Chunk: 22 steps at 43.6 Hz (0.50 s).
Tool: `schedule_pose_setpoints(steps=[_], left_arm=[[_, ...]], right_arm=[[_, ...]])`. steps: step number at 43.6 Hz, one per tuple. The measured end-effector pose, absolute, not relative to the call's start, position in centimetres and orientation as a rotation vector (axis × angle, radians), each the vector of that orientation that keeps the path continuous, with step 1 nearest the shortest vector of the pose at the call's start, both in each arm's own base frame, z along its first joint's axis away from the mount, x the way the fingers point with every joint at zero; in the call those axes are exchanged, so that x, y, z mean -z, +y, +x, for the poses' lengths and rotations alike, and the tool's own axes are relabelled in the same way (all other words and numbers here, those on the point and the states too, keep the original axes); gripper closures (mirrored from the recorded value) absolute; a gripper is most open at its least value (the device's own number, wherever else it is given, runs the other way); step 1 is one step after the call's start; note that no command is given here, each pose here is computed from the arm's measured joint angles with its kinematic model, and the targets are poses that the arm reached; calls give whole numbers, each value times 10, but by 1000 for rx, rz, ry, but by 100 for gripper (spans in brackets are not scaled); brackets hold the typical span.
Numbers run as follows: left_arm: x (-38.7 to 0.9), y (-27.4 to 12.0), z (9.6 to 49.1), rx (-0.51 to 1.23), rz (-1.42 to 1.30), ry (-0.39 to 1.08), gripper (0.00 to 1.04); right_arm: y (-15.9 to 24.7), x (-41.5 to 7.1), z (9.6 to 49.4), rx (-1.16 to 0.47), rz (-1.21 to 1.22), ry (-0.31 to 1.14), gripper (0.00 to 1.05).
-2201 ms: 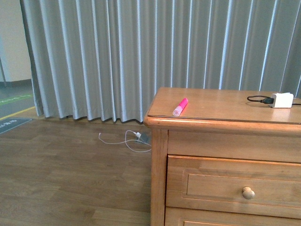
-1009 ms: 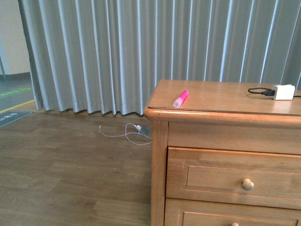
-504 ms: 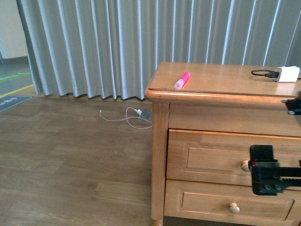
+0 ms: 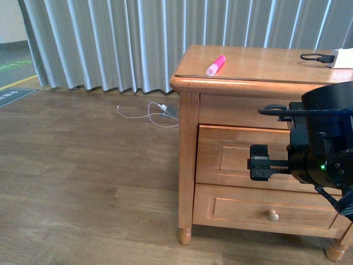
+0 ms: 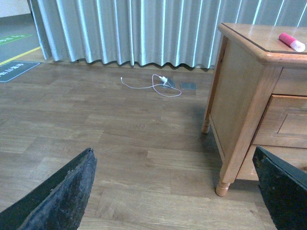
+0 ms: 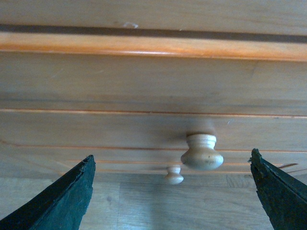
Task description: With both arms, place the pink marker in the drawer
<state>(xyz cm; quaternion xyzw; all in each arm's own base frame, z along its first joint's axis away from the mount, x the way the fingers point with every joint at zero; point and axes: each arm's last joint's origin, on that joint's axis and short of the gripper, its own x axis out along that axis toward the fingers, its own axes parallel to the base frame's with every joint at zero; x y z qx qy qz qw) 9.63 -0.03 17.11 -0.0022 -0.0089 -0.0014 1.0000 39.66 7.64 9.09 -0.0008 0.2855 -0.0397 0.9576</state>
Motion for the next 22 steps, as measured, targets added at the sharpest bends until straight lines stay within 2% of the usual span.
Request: schedule_pose_setpoints(steps=[22], left_arm=[[-171,0,96,3,-4,-18,6]], right_arm=[[70,-79,412,111,-5,574,9]])
